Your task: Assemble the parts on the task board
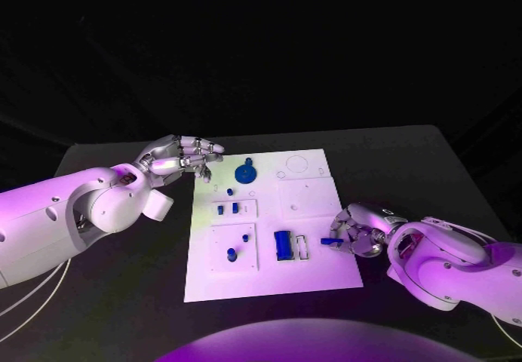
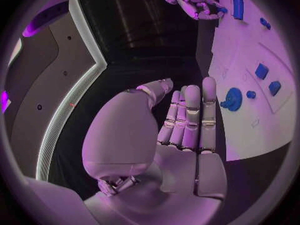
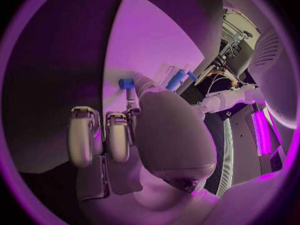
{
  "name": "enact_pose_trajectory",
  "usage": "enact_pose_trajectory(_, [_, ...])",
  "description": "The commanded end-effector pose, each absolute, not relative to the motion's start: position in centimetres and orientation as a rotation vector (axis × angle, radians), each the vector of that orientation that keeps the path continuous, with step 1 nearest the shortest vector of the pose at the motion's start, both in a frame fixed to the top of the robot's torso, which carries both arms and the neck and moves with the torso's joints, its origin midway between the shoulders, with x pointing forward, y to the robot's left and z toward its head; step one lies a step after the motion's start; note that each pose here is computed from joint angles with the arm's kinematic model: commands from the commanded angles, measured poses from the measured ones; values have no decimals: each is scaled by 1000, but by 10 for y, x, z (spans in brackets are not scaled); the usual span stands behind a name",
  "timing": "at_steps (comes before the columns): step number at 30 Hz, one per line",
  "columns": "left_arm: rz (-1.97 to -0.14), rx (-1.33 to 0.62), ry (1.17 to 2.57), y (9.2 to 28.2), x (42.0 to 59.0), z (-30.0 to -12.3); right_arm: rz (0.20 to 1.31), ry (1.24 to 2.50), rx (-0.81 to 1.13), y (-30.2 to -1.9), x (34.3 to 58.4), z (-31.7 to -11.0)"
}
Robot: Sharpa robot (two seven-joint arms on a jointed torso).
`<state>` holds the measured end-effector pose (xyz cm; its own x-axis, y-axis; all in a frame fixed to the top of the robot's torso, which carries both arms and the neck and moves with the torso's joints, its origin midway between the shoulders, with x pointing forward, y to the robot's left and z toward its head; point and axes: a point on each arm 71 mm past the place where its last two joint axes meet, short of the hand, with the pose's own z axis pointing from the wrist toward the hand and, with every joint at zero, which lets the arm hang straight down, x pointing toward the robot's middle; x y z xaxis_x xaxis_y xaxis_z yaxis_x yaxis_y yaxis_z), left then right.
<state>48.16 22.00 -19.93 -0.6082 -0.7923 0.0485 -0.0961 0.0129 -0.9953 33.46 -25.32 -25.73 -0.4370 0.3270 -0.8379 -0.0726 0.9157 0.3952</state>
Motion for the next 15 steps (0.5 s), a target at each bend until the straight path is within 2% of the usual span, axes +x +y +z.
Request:
enact_pose_trajectory(1, [-1666, -902, 1752, 217, 481, -198, 494, 1978, 270, -249, 333, -255])
enact_pose_trajectory(15, [-1669, -901, 1754, 217, 480, -198, 567, 1982, 329, -235, 332, -253])
